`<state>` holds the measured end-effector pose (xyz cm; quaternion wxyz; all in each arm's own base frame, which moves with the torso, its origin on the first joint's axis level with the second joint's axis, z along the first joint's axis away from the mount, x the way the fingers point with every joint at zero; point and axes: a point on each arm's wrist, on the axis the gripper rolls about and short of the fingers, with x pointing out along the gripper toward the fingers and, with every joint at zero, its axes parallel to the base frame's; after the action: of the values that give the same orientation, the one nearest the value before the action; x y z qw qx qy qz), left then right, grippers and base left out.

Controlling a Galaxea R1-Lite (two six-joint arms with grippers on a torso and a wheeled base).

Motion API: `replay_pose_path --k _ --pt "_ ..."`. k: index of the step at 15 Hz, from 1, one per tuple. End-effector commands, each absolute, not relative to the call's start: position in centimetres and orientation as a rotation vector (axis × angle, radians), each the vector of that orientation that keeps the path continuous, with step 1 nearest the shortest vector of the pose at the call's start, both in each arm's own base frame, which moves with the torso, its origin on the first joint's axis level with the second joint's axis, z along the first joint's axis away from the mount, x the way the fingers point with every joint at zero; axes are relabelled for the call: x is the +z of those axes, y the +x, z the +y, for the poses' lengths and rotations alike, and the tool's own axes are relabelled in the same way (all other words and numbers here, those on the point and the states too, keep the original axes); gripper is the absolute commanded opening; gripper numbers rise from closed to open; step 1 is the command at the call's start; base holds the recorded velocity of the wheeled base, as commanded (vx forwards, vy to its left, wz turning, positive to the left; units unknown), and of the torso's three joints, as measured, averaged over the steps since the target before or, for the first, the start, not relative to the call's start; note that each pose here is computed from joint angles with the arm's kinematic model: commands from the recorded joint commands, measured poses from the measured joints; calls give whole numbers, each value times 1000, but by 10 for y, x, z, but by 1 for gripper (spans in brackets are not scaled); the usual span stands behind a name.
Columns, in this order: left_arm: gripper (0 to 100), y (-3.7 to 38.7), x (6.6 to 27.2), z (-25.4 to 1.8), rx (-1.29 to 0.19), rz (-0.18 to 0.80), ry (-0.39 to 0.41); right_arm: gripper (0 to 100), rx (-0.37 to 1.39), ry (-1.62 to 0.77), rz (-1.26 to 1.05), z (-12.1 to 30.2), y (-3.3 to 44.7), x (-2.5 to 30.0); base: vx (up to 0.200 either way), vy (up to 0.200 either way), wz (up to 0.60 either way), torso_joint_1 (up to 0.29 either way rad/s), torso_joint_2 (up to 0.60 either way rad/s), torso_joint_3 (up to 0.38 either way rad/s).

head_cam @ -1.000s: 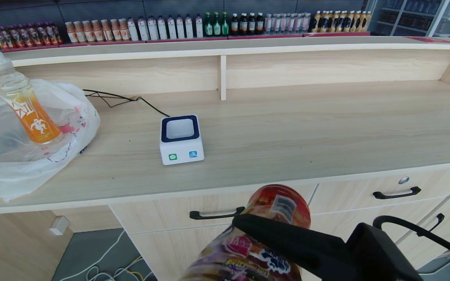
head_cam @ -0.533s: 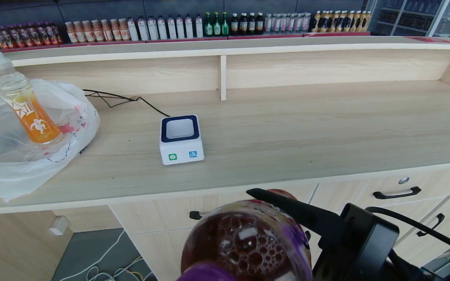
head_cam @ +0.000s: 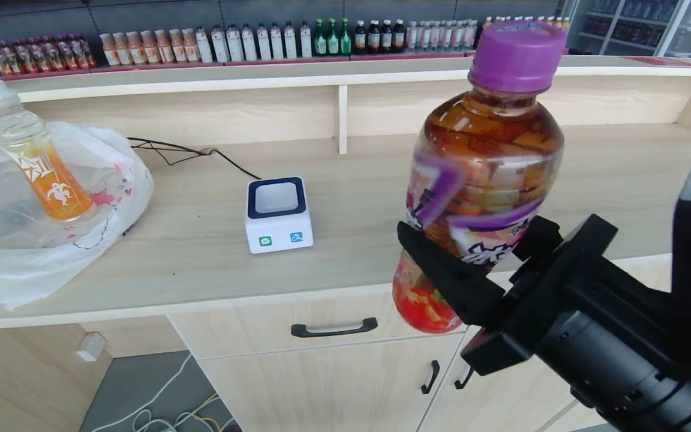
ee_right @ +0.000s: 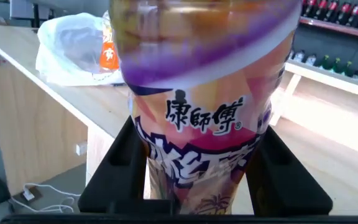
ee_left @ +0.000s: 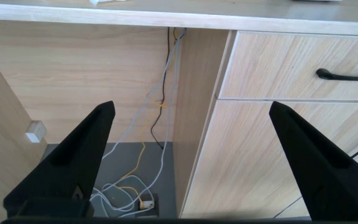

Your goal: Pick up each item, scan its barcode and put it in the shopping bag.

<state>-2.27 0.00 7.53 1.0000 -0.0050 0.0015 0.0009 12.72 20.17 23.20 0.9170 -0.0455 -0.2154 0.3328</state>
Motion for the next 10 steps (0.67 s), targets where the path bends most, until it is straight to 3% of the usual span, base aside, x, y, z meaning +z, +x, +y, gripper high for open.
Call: replay_pose_path --k 1,6,10 --pt "100 -23 75 0 2 3 -11 0 591 -34 -428 192 150 237 0 0 0 0 0 0" --pt "100 -23 75 0 3 3 -11 0 404 98 -417 154 187 246 0 0 0 0 0 0" --pt "100 -23 75 0 2 3 -11 0 312 183 -429 148 194 255 0 0 0 0 0 0"
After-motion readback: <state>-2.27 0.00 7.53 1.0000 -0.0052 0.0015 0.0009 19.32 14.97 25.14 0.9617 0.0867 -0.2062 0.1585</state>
